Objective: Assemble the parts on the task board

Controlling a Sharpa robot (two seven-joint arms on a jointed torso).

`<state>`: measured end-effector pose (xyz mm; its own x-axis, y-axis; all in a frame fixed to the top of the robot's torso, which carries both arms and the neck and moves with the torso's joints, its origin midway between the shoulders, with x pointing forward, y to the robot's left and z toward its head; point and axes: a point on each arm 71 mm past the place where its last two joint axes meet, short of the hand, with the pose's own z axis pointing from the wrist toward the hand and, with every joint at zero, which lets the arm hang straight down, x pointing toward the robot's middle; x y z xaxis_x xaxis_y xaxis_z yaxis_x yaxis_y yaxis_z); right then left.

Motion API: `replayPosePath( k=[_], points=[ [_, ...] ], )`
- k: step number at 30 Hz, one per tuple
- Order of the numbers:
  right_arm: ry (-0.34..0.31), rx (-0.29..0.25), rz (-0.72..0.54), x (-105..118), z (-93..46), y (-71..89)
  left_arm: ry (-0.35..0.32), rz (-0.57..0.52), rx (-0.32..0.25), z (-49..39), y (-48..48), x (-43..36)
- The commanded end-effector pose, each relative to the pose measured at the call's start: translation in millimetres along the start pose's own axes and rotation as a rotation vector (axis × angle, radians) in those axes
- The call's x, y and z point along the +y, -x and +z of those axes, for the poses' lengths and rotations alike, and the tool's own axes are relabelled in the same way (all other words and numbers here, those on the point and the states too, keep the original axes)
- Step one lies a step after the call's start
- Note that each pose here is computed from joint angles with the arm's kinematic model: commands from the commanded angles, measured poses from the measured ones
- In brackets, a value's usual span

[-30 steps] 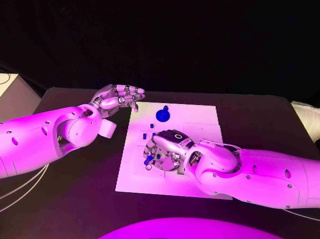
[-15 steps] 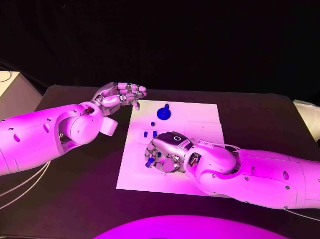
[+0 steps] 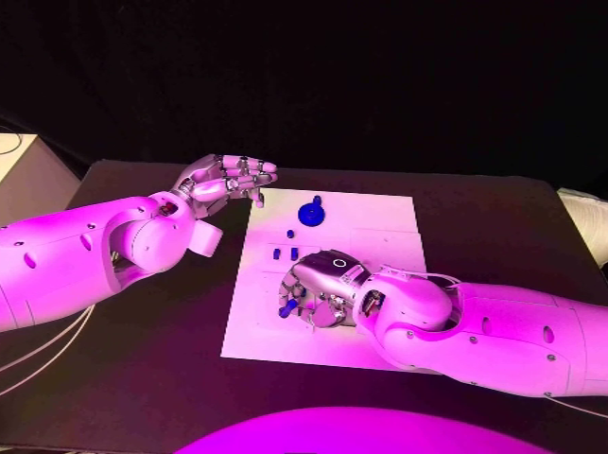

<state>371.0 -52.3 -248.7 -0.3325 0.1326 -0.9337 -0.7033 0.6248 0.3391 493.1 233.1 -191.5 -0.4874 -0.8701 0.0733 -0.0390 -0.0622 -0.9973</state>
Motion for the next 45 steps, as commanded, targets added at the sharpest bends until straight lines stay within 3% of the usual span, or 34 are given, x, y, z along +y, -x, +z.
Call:
replayPosePath(
  k=[1,19,32,45],
  points=[
    [0.001,0.017,-0.037,0,-0.9,-1.9,-0.003,-0.013,0.015,0.1,-1.8,-0.6],
    [0.020,0.059,-0.074,10,6.7,-7.8,-0.001,-0.014,0.017,0.0,-2.2,-0.5],
    [0.044,-0.007,-0.037,11,6.7,-4.2,0.003,-0.014,0.019,-0.1,-2.2,-0.3],
    [0.031,-0.122,-0.001,1,-5.7,6.1,0.006,-0.013,0.016,-0.9,-1.0,-0.2]
  ],
)
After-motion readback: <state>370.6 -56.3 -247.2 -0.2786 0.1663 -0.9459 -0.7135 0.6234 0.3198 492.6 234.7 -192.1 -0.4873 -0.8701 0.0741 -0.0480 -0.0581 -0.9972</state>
